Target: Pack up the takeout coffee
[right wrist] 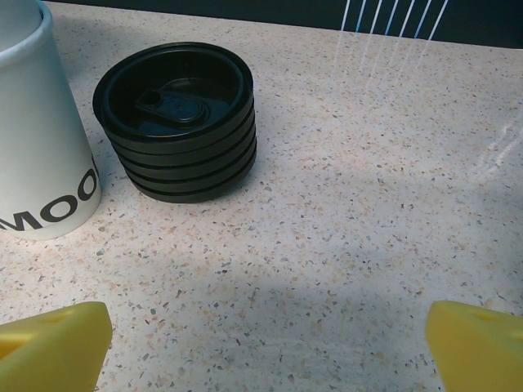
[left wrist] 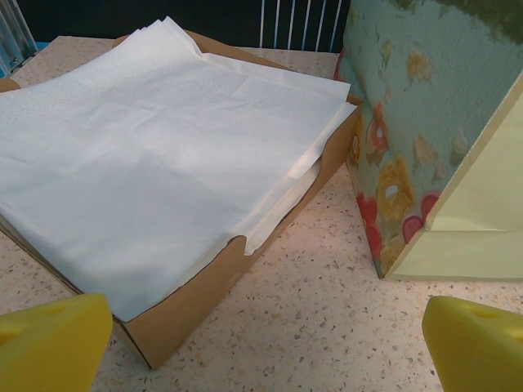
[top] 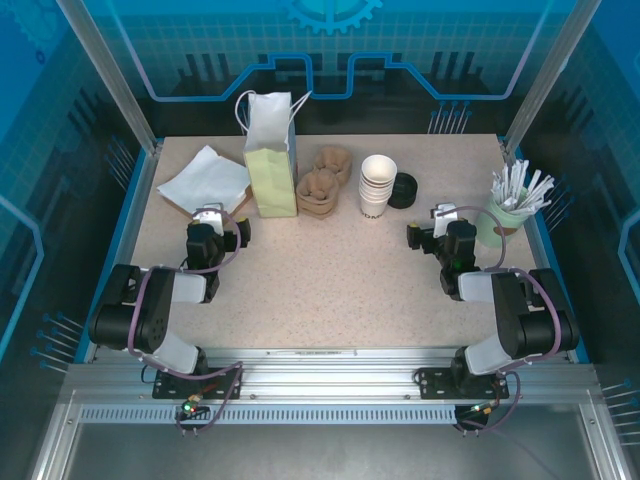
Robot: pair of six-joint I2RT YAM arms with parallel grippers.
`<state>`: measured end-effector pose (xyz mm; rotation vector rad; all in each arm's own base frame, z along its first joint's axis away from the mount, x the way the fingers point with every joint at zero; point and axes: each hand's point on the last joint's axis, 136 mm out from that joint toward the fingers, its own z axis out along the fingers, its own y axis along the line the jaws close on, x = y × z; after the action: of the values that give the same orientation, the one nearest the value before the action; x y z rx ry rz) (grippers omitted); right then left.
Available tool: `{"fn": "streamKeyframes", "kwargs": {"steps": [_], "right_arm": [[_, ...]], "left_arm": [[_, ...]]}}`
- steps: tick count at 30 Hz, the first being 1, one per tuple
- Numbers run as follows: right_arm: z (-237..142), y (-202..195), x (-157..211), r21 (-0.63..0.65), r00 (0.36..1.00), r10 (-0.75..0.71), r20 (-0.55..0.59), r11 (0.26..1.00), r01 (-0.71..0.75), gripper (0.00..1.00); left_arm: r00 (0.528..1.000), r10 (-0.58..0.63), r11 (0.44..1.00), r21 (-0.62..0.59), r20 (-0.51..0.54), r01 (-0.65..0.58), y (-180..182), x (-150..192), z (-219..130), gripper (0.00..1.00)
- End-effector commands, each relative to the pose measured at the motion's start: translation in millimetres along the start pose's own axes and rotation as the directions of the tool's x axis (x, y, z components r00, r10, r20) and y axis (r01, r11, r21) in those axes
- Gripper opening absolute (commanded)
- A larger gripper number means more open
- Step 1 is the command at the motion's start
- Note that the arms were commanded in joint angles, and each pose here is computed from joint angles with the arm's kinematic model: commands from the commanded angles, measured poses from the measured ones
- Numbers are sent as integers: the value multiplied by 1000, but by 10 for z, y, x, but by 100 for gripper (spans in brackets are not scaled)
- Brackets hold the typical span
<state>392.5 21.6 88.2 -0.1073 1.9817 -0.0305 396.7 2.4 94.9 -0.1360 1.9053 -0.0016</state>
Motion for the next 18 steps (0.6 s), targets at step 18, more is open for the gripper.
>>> {"fn": "streamKeyframes", "kwargs": {"steps": [18], "right_arm": [[-881, 580, -1327, -131, 990, 134, -51, 981, -140, 98]], "left_arm": [[886, -422, 853, 247, -192, 460, -621, -829, -1021, 99]]}}
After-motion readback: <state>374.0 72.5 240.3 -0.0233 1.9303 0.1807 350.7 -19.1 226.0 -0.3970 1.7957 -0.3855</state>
